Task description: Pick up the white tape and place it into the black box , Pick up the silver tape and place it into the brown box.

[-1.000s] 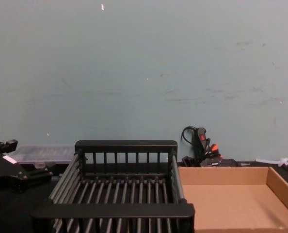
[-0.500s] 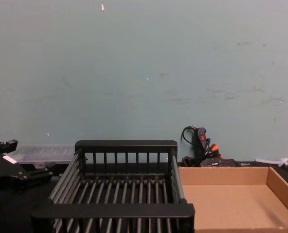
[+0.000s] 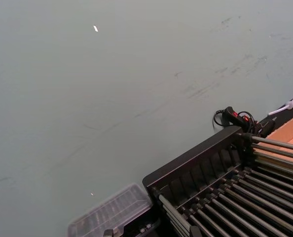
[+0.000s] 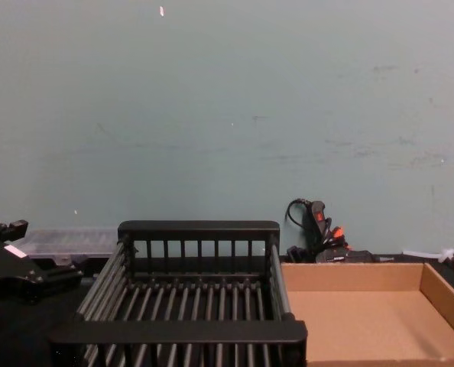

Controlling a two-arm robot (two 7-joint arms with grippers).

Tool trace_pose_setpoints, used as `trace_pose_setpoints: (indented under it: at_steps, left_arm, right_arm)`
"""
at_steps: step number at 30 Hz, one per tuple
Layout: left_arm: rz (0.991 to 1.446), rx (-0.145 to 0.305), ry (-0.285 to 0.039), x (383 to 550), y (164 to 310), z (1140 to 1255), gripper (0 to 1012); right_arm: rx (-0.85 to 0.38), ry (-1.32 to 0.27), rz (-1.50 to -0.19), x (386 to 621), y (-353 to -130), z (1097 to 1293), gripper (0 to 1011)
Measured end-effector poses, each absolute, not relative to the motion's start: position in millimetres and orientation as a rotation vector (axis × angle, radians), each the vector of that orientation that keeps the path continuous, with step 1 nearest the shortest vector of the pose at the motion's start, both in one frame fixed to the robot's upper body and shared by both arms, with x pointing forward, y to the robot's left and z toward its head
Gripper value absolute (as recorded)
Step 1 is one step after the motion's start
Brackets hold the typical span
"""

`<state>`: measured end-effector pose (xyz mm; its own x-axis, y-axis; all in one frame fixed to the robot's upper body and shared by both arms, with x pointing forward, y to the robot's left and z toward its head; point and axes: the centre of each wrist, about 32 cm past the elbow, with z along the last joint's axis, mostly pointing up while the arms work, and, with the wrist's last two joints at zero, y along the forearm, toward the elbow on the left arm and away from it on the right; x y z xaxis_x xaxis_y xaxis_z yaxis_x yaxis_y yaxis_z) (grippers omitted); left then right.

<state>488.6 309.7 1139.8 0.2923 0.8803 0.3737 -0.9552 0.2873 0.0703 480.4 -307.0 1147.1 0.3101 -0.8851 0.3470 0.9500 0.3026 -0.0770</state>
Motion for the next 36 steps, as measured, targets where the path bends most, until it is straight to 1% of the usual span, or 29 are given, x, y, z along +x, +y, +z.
trace_pose_setpoints:
  at_steps: [14, 18, 20, 29, 36]
  left_arm:
    - [1.248, 0.304, -0.285, 488.6, 309.7, 1139.8, 1001]
    - [1.248, 0.304, -0.285, 488.6, 309.7, 1139.8, 1001]
    - [1.248, 0.304, -0.285, 488.6, 309.6, 1139.8, 1001]
    - [1.248, 0.304, -0.285, 488.6, 309.7, 1139.8, 1001]
    - [1.248, 0.304, -0.285, 488.6, 309.7, 1139.8, 1001]
  right_arm:
    - [-0.265, -0.208, -1.23, 466.7, -302.9, 1154.8, 1002]
    - [-0.256, -0.176, -1.223, 460.9, -300.3, 1158.3, 1002]
    - [-0.249, -0.145, -1.216, 456.3, -297.9, 1163.1, 1002]
    - [-0.271, -0.055, -1.202, 442.3, -290.1, 1175.4, 1002]
    - [-0.282, 0.004, -1.185, 432.1, -285.6, 1179.7, 1002]
